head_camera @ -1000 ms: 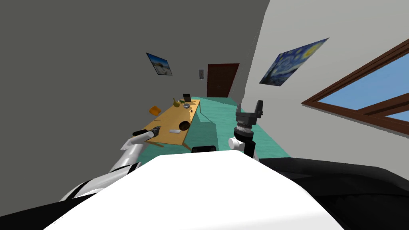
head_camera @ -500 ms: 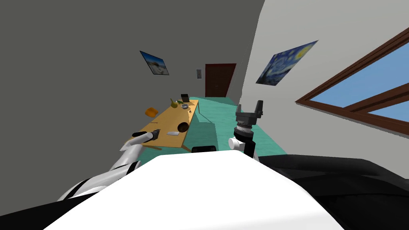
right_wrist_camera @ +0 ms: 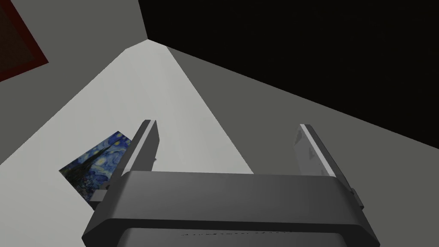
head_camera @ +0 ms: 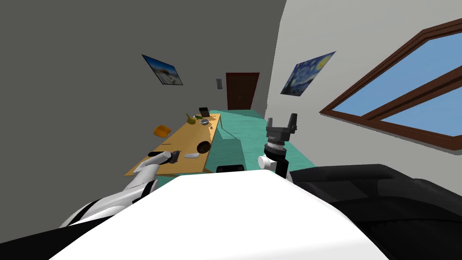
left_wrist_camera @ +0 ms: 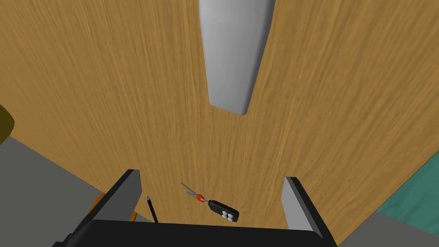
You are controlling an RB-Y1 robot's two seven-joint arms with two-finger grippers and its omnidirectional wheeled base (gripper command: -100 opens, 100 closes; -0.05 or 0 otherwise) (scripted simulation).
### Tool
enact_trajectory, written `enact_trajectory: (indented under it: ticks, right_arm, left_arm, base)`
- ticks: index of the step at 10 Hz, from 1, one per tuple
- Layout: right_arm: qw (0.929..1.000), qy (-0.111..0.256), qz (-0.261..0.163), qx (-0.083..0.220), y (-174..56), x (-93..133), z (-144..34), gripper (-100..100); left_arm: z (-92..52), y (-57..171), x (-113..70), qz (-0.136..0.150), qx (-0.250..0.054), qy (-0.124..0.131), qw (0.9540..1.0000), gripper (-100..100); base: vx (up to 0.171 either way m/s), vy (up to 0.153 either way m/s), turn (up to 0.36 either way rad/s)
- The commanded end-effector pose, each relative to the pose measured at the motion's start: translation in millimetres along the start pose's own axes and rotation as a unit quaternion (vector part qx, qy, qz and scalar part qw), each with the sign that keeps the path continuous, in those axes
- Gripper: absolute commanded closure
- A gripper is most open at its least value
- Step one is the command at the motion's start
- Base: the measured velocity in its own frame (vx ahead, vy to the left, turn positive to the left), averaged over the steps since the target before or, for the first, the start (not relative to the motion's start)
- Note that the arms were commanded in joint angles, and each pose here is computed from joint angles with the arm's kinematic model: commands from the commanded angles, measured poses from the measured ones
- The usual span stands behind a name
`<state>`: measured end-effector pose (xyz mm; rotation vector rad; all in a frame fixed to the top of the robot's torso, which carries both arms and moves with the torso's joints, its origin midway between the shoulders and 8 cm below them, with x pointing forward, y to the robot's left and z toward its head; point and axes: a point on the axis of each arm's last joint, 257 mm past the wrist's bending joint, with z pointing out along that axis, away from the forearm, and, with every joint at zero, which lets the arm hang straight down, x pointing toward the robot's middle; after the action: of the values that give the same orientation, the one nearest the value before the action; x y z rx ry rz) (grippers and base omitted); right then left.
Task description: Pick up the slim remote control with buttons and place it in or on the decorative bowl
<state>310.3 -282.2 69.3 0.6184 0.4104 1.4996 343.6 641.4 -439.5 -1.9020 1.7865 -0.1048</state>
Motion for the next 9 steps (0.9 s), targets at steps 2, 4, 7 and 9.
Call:
enact_trajectory:
  ticks: [2,4,7,9]
  right_arm:
    - [1.0000,0.000,0.000,0.000,0.0,0.0,0.0,0]
    - [1.0000,0.000,0.000,0.000,0.0,0.0,0.0,0]
    - [1.0000,0.000,0.000,0.000,0.0,-0.1,0.0,0]
    - [1.0000,0.000,0.000,0.000,0.0,0.0,0.0,0]
  left_arm:
    - [5.0,34.8,8.8,-0.009,-0.047,0.025,0.9985,-100]
    - [7.5,65.6,15.9,-0.019,-0.084,0.042,0.9954,-100]
    - [6.8,83.1,22.0,-0.025,-0.108,0.057,0.9922,-100]
    - [5.4,100.7,28.4,-0.031,-0.131,0.072,0.9883,-100]
  base:
    - [0.049,0.030,-0.137]
    - [0.044,0.041,-0.139]
    - [0.030,0.020,-0.083]
    - [0.033,0.028,-0.138]
